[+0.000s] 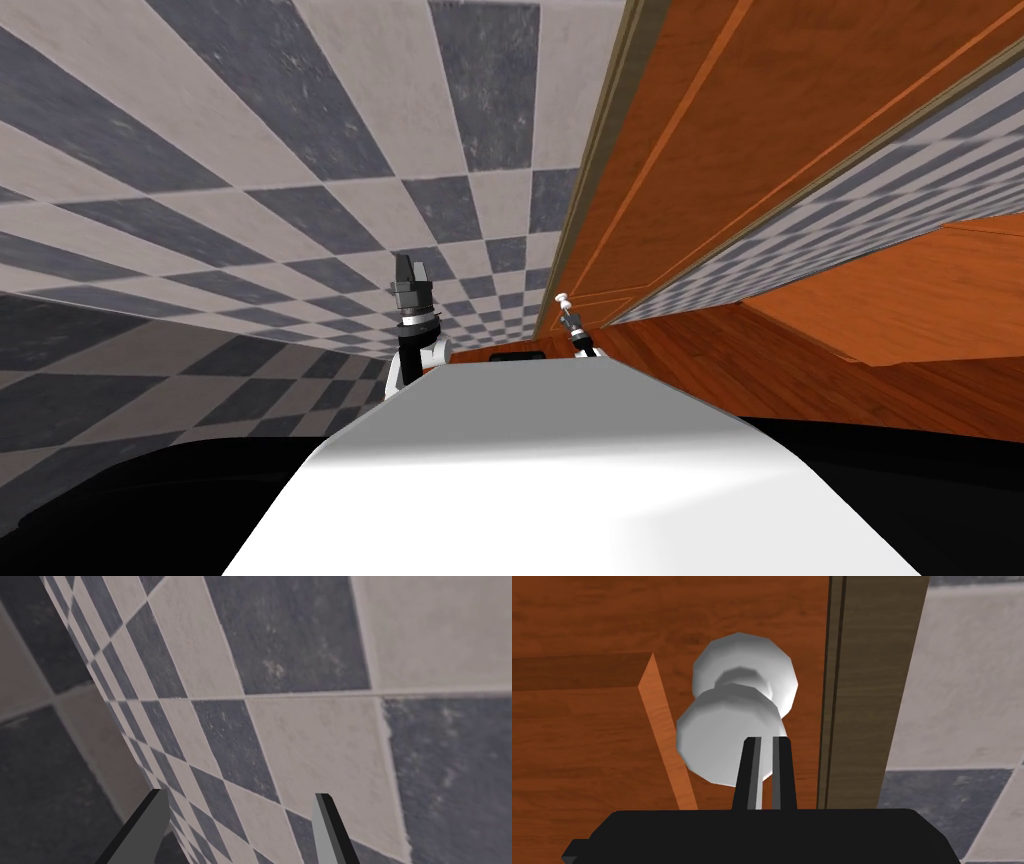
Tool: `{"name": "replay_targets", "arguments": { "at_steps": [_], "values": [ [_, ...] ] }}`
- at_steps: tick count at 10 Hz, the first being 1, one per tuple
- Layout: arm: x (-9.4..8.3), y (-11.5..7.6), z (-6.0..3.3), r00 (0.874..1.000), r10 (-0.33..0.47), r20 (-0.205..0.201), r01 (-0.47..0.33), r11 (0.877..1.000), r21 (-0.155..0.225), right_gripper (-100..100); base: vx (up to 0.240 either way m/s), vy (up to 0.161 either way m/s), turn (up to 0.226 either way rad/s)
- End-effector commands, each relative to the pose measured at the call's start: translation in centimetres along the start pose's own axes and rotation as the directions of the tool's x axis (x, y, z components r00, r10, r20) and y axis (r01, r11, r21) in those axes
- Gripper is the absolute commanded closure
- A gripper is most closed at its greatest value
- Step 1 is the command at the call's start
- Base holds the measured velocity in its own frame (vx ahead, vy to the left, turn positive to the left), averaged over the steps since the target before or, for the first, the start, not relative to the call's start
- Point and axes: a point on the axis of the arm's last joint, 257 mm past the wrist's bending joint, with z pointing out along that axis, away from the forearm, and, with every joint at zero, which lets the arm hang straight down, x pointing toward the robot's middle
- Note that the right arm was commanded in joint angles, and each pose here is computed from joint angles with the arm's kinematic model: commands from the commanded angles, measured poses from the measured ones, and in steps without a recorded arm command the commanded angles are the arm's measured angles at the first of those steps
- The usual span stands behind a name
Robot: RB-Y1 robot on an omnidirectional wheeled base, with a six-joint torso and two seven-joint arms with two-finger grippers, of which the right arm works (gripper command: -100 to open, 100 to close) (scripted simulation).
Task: Pull the door open
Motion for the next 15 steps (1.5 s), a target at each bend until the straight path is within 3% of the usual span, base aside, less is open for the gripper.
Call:
{"name": "replay_targets", "arguments": {
  "at_steps": [1, 7, 8, 9, 15],
  "values": [
    [-0.2, -0.1, 0.0, 1.0, -0.003, 0.003, 0.003, 1.0, -0.005, -100, -0.166, 0.037, -0.013],
    [-0.9, -0.6, 0.02, 1.0, -0.019, 0.014, 0.019, 1.0, -0.024, -100, -0.174, -0.048, -0.026],
    [-0.9, -2.1, -0.82, 1.0, -0.018, 0.016, 0.018, 1.0, 0.0, -100, 0.108, 0.042, 0.161],
    [-0.9, -2.1, -0.82, 1.0, -0.018, 0.016, 0.018, 1.0, 0.0, -100, 0.154, 0.033, 0.101],
    [-1.1, -7.6, -4.12, 0.999, -0.018, 0.026, 0.016, 0.995, 0.095, -100, 0.191, 0.043, 0.152]
  ]
}}
